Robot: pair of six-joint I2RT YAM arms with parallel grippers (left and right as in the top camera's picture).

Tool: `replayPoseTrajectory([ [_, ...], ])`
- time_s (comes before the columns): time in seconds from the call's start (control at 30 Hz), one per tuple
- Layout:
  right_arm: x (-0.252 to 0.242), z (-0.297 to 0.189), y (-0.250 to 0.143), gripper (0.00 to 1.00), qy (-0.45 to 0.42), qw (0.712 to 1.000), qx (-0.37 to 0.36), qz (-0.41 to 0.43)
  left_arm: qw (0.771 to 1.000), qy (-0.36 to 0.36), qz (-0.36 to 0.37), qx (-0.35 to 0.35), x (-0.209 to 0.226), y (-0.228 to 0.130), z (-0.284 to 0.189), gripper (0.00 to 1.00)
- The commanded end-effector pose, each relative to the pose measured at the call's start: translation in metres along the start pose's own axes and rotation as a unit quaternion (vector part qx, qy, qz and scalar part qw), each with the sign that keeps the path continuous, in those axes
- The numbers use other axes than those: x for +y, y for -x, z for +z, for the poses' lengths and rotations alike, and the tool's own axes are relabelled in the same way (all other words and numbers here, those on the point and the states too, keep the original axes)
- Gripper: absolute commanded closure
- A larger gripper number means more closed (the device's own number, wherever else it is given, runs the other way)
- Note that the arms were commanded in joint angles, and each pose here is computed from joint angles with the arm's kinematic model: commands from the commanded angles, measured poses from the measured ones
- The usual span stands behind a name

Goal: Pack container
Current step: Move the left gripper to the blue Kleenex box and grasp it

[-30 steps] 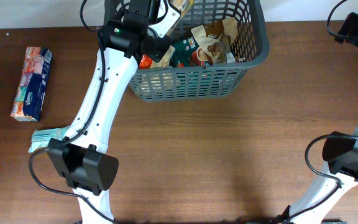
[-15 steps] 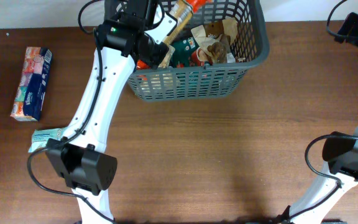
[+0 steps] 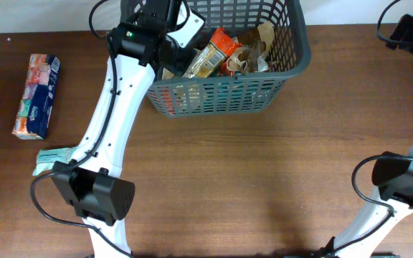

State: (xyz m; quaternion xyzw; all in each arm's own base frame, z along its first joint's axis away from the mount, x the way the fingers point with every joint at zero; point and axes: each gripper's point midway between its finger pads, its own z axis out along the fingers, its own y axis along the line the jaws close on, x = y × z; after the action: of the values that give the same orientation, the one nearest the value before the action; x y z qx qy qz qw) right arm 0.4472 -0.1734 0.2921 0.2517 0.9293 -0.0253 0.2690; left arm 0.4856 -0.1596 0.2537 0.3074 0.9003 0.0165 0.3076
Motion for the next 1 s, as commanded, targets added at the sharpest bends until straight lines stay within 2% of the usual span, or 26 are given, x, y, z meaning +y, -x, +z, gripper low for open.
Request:
replayPoseTrajectory([
  [0.0, -0.002, -0.007, 0.002, 0.01, -0.003, 1.0, -0.008, 0.004, 0.998, 0.048, -0.01, -0.032, 0.021, 0.015, -0.023, 0.47],
  [0.2, -0.002, -0.007, 0.002, 0.01, -0.003, 1.0, -0.008, 0.004, 0.98, 0.165, -0.083, -0.067, 0.087, 0.026, -0.056, 0.48],
  [0.37, -0.002, -0.007, 0.002, 0.01, -0.003, 1.0, -0.008, 0.004, 0.949, 0.246, -0.177, -0.086, 0.157, 0.007, -0.104, 0.47],
  [0.53, -0.002, -0.007, 0.002, 0.01, -0.003, 1.0, -0.008, 0.004, 0.92, 0.288, -0.259, -0.069, 0.211, -0.04, -0.143, 0.47],
  [0.77, -0.002, -0.007, 0.002, 0.01, -0.003, 1.0, -0.008, 0.004, 0.868, 0.328, -0.373, 0.008, 0.262, -0.138, -0.171, 0.47],
  [0.93, -0.002, -0.007, 0.002, 0.01, -0.003, 1.0, -0.008, 0.004, 0.844, 0.34, -0.412, 0.043, 0.285, -0.19, -0.187, 0.47],
  [0.97, -0.002, -0.007, 0.002, 0.01, -0.003, 1.0, -0.008, 0.004, 0.847, 0.334, -0.41, 0.046, 0.287, -0.195, -0.187, 0.46],
])
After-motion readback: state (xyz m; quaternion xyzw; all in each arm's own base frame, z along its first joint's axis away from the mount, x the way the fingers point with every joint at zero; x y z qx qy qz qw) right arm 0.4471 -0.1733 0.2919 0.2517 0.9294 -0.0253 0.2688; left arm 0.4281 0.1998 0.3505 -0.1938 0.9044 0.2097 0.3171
